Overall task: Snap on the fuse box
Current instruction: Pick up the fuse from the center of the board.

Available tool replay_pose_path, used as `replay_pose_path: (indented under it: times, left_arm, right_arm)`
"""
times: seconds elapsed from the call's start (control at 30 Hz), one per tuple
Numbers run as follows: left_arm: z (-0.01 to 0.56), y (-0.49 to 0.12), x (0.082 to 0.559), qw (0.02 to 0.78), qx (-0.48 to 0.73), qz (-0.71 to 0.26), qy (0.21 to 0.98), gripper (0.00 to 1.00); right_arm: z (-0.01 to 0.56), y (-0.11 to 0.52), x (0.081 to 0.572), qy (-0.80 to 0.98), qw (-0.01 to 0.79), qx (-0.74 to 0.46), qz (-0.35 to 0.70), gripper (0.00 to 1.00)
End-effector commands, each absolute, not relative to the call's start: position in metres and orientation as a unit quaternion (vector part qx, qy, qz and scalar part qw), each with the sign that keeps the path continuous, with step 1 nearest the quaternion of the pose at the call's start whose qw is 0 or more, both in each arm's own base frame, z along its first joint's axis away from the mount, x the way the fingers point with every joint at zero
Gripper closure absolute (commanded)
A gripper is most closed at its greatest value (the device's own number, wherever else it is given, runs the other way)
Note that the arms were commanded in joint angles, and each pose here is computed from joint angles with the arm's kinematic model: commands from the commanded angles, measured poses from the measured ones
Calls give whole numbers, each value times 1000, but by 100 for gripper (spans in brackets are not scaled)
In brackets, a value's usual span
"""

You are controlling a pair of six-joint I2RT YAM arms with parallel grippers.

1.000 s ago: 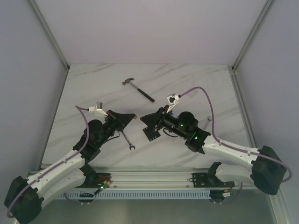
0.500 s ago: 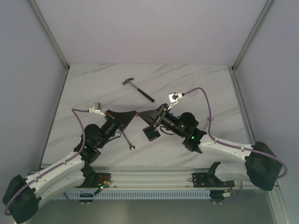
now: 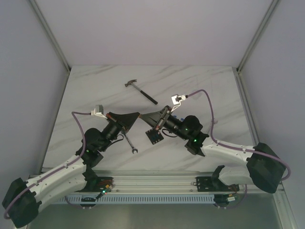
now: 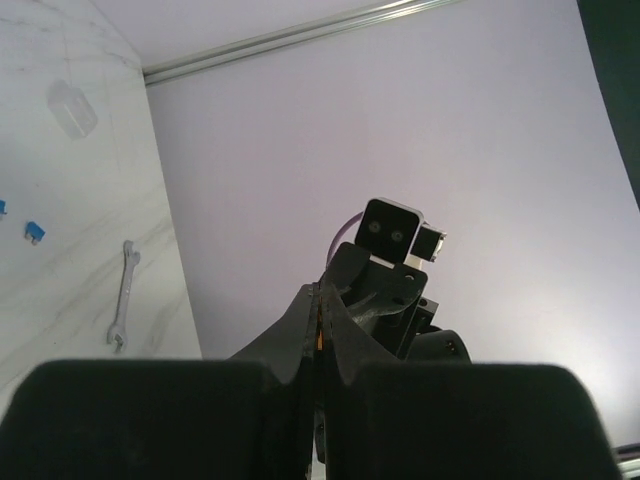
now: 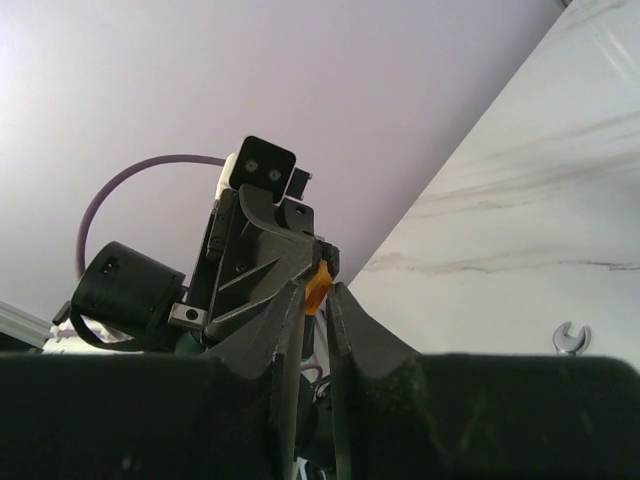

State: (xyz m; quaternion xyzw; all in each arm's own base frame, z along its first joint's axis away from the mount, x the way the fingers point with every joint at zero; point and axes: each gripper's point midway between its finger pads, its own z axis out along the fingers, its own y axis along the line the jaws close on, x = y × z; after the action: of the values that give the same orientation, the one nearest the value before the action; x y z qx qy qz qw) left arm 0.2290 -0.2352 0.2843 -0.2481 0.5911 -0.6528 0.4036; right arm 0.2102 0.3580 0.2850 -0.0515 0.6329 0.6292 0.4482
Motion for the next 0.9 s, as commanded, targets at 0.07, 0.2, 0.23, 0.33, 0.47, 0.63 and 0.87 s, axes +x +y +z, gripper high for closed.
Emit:
replay_pose_path:
  times: [0.07,0.2,0.23,0.33,0.47,0.63,0.87]
  left_arm:
    - [291,-236,225,402,-247,-670,574,97]
    - [284,-236,226,400,-249,-664,581,96]
    - [282,-236,226,399,-250,-662,583,96]
    - [273,-234,227,397,-257,-656,588,93]
    - [260,-231,229,404,-263,-636,602,82]
    - [241,-214,232,442,-268,-578,631,65]
    - [195,-193,233,473,-252,-474,698,42]
  right_arm:
    - [301,356,204,596,459,-62,656,86]
    - [301,354,202,594,461,-69,656,94]
    - [301,354,202,595,461,-71,655,96]
    - [300,354,202,597,461,-77,651,100]
    - [292,355,208,622,464,-84,625,100]
    - [256,352,219,705,452,-109,536,100]
    - [206,333,234,815,414,-155,375,100]
